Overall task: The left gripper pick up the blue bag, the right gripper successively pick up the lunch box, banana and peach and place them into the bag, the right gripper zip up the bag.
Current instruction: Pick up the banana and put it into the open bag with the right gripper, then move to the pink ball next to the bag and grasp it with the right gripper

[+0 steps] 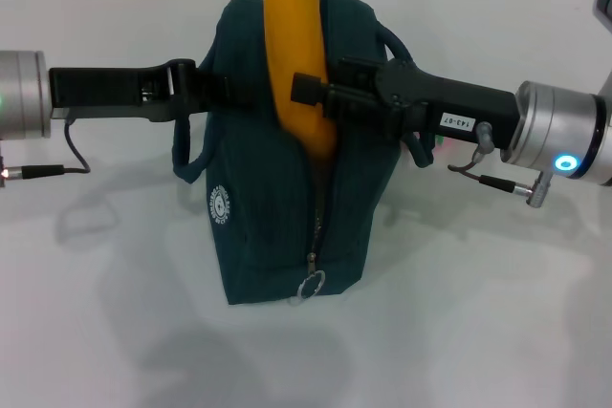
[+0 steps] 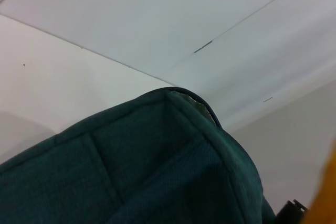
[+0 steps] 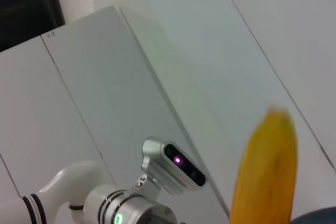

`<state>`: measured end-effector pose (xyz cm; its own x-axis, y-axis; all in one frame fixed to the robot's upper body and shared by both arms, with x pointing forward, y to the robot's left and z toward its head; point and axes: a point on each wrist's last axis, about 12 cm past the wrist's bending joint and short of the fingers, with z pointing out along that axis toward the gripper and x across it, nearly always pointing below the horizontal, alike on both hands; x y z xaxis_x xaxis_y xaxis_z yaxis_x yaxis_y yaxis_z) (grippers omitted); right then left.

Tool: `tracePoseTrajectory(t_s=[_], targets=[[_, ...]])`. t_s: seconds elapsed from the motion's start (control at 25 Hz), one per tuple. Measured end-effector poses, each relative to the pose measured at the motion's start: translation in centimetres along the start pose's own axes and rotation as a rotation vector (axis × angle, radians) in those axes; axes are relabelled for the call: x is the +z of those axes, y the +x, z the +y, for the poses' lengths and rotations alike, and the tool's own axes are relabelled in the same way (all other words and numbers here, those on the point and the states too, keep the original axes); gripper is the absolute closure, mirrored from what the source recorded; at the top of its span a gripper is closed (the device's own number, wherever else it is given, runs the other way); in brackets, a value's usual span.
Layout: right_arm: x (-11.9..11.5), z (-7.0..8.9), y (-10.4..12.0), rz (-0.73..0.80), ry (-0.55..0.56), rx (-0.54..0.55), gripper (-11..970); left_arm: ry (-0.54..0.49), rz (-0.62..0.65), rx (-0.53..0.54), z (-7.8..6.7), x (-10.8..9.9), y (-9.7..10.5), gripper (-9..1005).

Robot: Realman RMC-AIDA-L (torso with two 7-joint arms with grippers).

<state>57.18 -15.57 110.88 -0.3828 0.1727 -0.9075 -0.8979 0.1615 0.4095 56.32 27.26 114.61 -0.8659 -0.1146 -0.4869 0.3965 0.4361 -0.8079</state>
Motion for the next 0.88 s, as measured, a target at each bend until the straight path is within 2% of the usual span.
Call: tracePoseTrajectory(t_s=[0.4,0.56,0.76,0.88], targets=[[0.2,0.0,-0.1,0.012,-0.010,-0.008,378,-0.006,-0.007,0.000,0.1,0.0,-0.1,964],[-0.6,0.1,-0.7,-0.022,-0.029,-0.041,350,-0.017,-0.012,-0.008,0.3,-0.5,0.1,964],[-4.9,0.0,-2.1,-0.091,0.022,-0.154,276,-0.027,-0.016,-0.013,0.6,-1.0,0.3,964],[-7.7,-0.5,-2.6,-0.088,0.127,-0.189,242,-0.030,-0.016,-0.014,0.7,-1.1,0.3,964]])
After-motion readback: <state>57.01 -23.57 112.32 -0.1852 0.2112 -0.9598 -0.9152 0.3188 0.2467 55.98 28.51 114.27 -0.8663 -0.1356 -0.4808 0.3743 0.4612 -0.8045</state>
